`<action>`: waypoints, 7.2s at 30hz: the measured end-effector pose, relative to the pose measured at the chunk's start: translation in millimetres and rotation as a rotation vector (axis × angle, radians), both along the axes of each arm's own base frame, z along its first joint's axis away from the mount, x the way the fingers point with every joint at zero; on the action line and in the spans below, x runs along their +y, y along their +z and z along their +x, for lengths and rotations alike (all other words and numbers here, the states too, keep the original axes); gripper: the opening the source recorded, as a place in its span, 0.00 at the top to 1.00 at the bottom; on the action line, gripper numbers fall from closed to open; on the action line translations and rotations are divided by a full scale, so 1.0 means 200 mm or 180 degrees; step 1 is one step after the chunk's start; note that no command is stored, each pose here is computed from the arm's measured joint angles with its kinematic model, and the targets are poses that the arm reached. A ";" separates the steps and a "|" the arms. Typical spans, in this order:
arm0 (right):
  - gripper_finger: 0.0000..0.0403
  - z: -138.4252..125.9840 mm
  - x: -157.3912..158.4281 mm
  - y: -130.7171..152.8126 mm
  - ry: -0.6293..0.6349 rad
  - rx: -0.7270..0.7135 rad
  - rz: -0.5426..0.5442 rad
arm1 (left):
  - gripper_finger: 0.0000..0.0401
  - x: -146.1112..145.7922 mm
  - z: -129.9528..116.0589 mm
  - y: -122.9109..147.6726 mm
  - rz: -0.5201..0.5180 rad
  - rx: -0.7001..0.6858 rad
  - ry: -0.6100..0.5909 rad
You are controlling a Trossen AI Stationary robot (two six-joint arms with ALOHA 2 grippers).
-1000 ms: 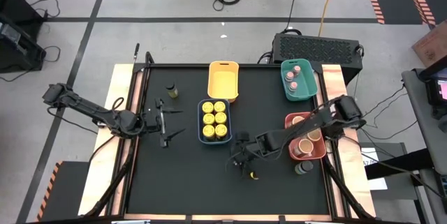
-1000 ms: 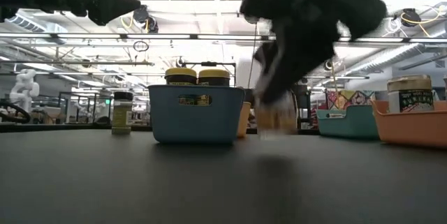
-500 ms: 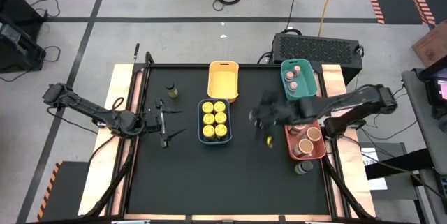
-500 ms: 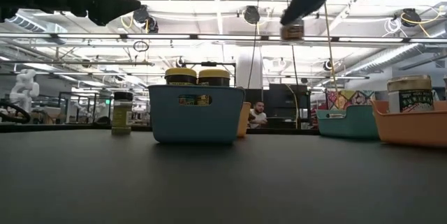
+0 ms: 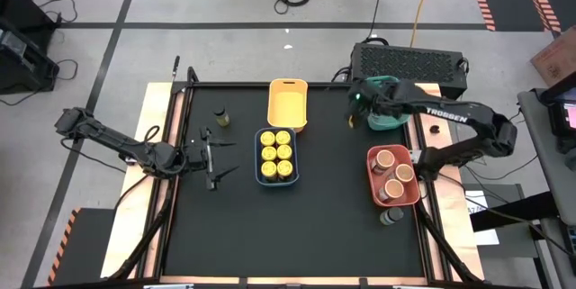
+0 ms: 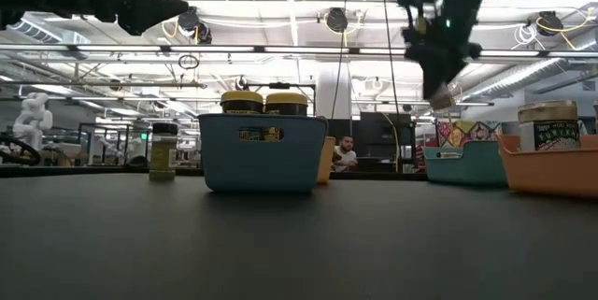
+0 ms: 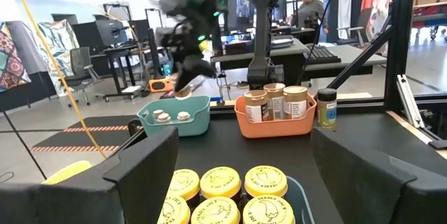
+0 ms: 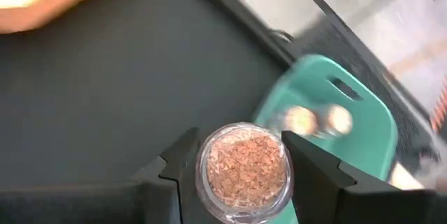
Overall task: Sort spices by type
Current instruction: Put the brown seasoning bottle into the green bin, then put the black seasoning bottle into the yellow bin
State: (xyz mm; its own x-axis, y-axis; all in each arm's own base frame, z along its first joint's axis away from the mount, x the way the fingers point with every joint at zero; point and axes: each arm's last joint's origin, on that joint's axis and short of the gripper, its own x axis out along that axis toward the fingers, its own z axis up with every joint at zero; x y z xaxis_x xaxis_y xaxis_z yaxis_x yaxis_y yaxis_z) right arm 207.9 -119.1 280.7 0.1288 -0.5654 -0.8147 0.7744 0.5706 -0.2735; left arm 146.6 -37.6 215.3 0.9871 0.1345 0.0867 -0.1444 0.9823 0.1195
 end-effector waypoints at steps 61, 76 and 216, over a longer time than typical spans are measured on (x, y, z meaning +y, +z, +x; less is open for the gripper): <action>0.45 -0.31 -0.37 -0.63 -0.1592 0.0249 -0.0126 | 0.18 0.00 0.00 -0.02 -0.0066 0.0143 -0.0008; 0.44 -0.30 -0.37 -0.61 -0.1540 0.0275 -0.0116 | 0.18 0.00 0.00 -0.03 -0.0065 0.0145 -0.0009; 0.55 0.01 1.38 -0.06 0.0191 -0.0244 0.2827 | 0.18 -0.01 0.00 0.01 -0.0088 -0.0070 -0.0192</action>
